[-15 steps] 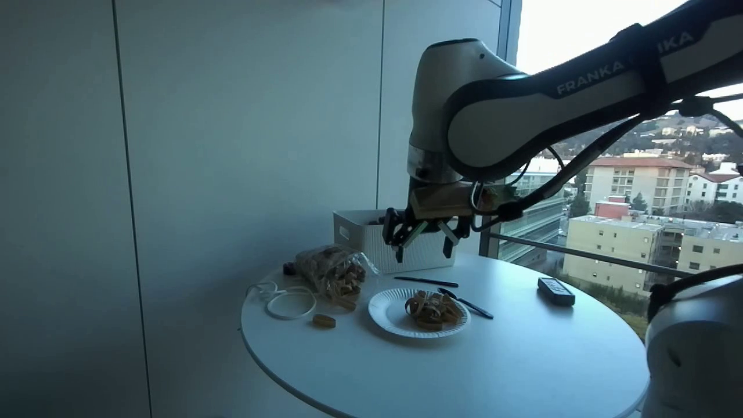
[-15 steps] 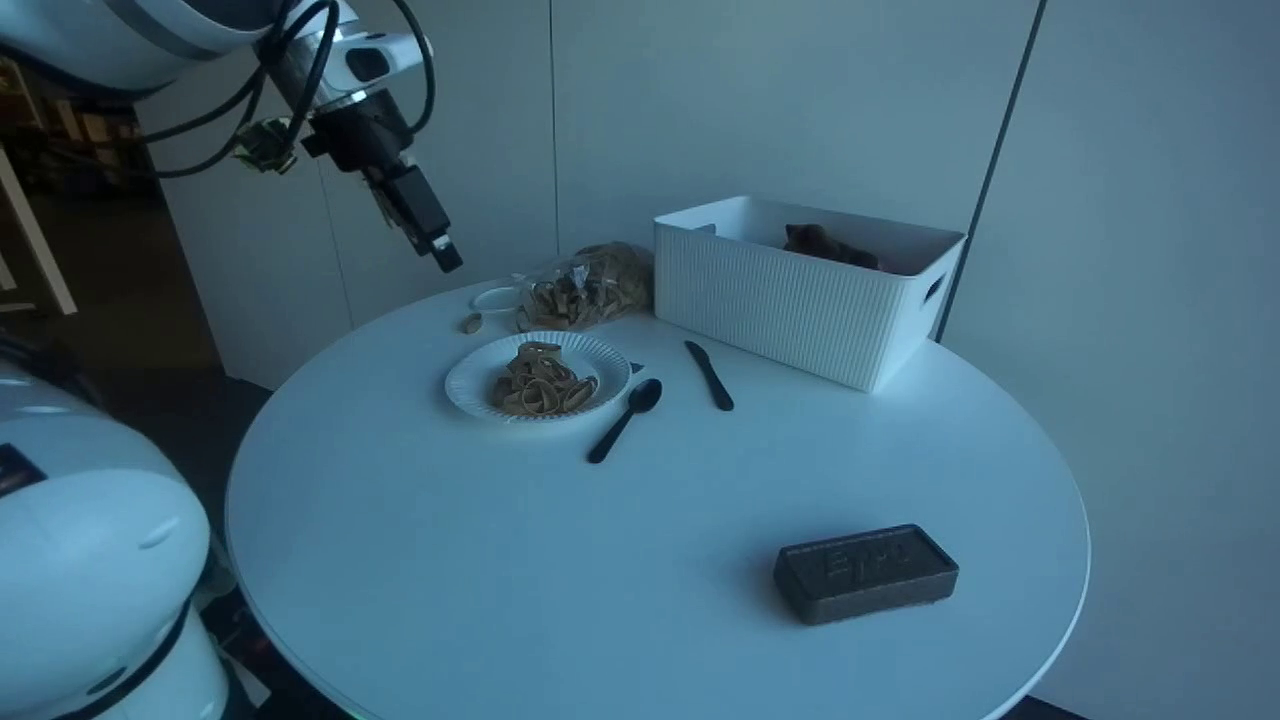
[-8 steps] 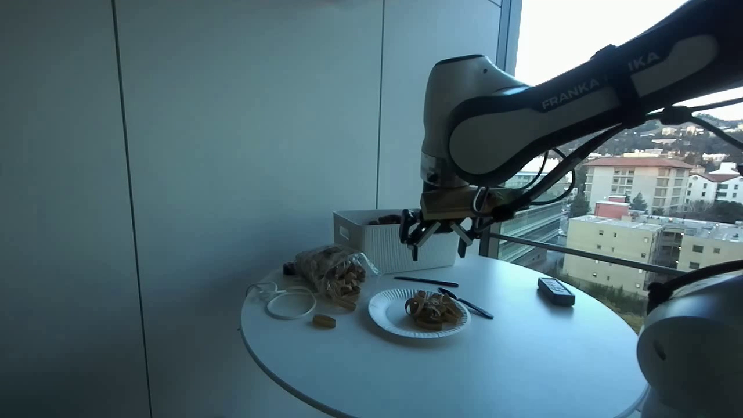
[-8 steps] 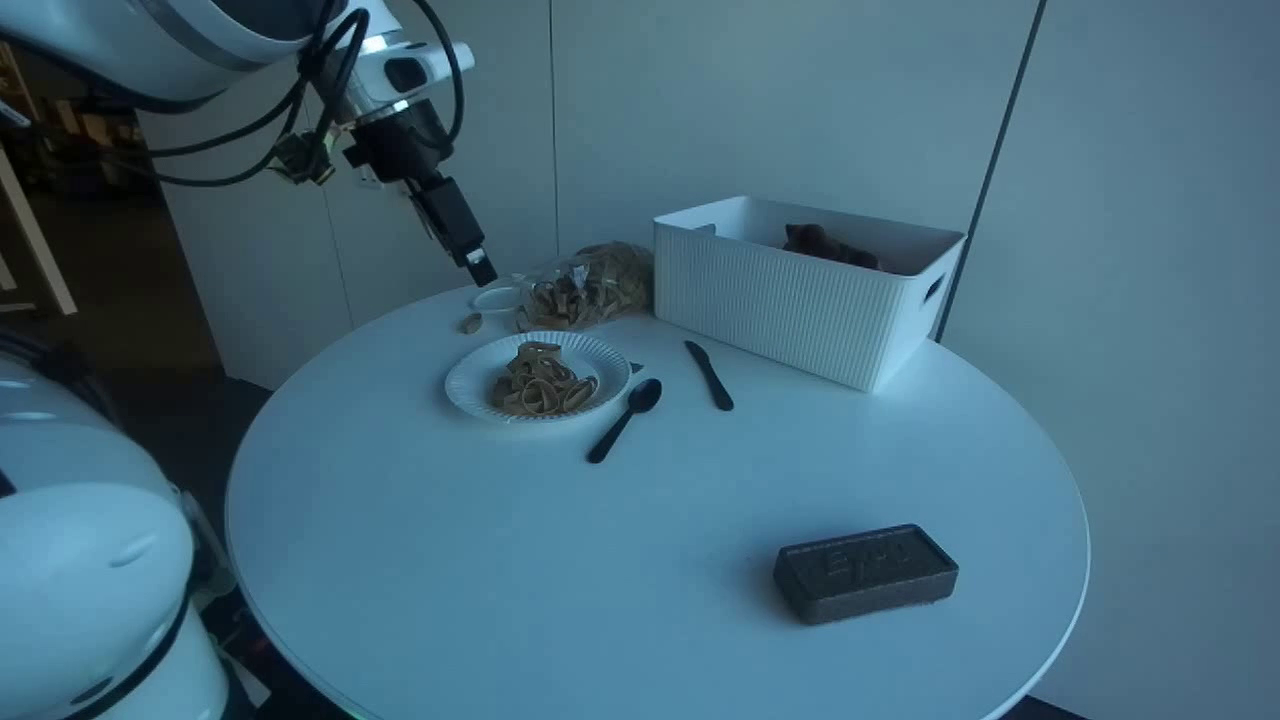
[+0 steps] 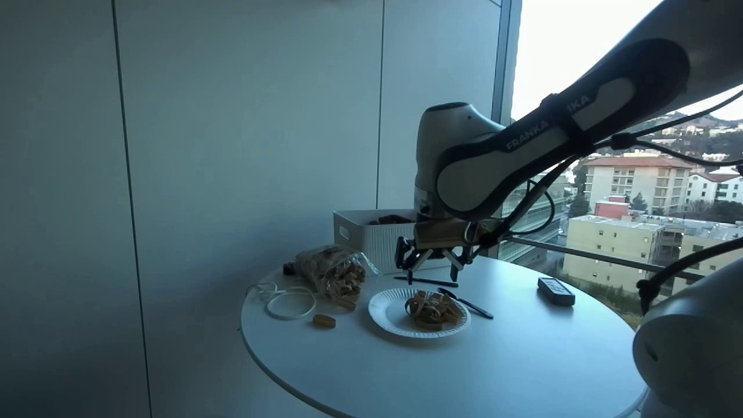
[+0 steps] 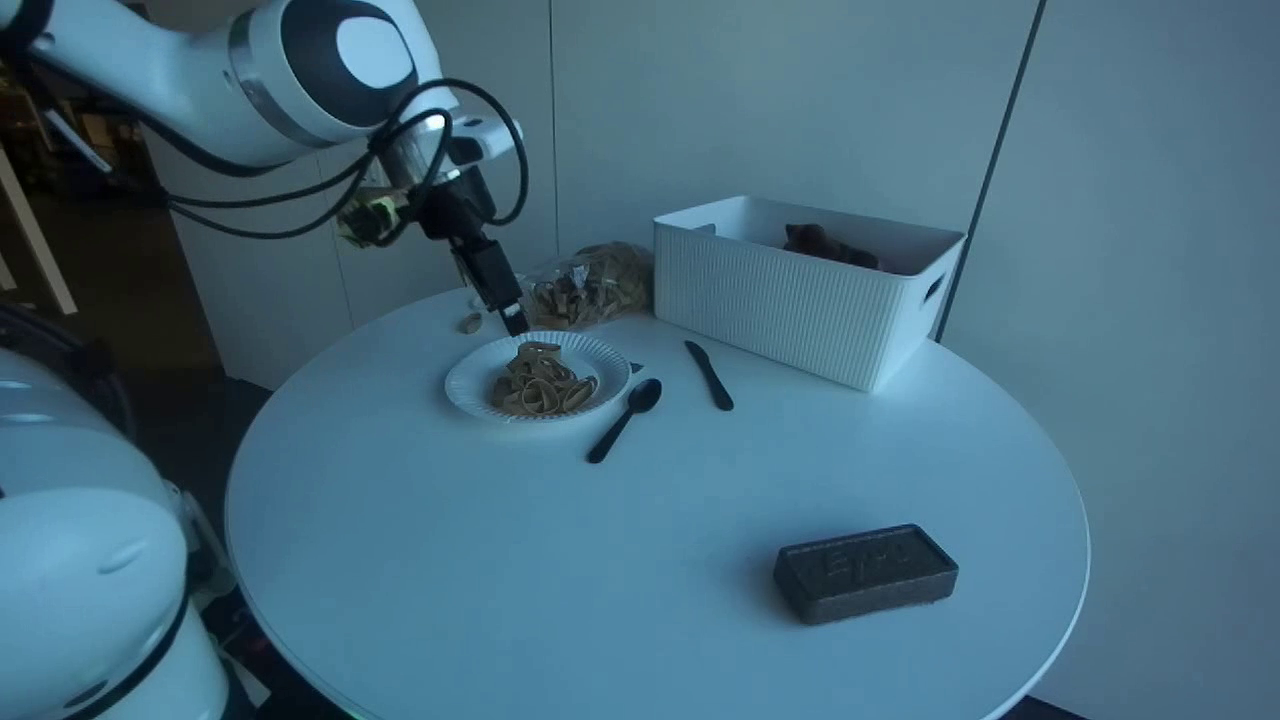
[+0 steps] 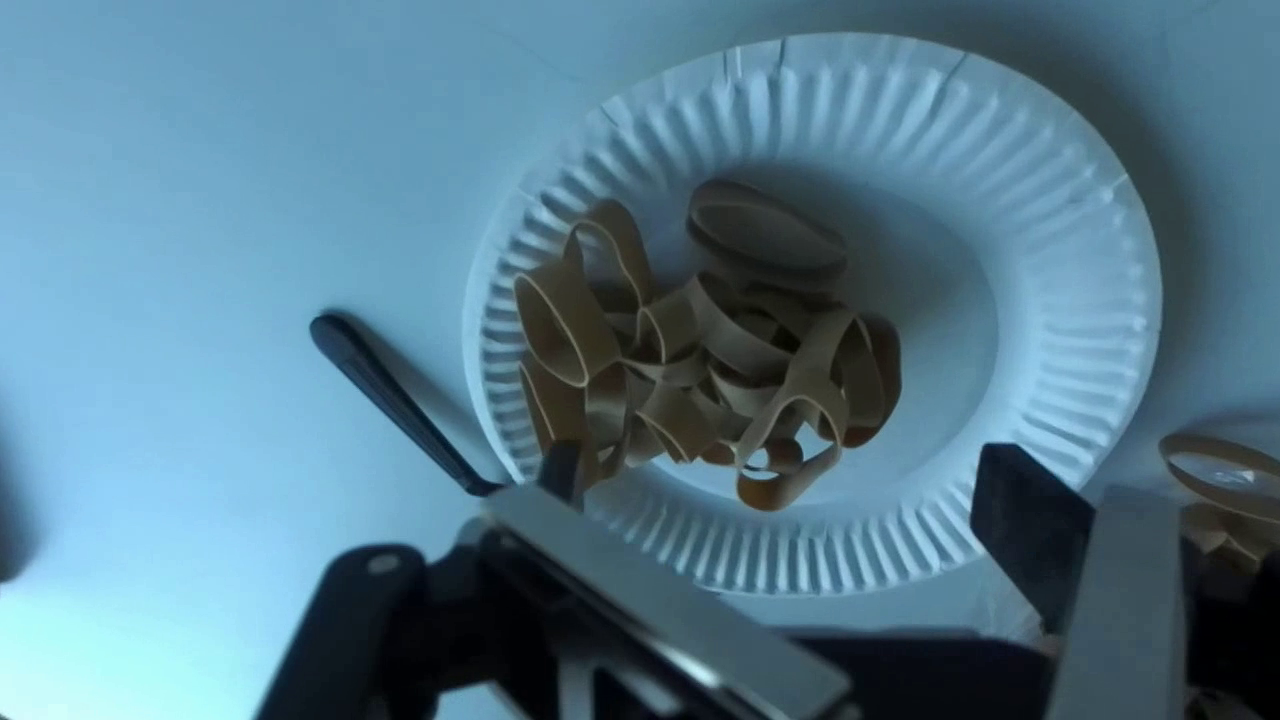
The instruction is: Take all the rubber bands off the plate and place them in the basket
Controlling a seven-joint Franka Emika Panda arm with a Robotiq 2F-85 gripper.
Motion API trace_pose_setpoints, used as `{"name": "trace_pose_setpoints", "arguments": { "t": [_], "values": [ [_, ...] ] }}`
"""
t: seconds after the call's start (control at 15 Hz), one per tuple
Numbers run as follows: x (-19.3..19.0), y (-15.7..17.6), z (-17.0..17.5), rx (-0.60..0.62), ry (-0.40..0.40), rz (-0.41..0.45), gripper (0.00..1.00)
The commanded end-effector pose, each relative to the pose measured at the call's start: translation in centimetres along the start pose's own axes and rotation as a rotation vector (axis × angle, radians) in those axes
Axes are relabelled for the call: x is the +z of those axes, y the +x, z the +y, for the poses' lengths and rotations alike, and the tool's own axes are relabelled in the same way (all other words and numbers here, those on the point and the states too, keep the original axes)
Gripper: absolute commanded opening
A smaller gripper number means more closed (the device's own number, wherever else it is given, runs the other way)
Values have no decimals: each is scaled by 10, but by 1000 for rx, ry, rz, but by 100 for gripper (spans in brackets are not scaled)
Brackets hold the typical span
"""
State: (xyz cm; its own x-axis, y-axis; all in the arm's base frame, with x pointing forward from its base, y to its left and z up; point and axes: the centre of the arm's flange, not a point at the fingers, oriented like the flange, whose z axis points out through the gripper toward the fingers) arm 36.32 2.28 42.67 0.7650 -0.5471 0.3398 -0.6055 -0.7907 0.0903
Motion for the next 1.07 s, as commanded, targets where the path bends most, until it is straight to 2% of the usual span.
{"name": "trace_pose_setpoints", "arguments": {
  "t": [0.0,0.53,0.6,0.73,0.8,1.0],
  "values": [
    [34,21,-8,-12,6,5,100],
    [86,36,-9,-37,25,-52,98],
    [88,37,-9,-35,30,-62,74],
    [87,39,-12,-40,47,-67,71],
    [85,40,-14,-44,54,-70,61],
    [84,35,-19,-43,68,-75,43]
  ]
}}
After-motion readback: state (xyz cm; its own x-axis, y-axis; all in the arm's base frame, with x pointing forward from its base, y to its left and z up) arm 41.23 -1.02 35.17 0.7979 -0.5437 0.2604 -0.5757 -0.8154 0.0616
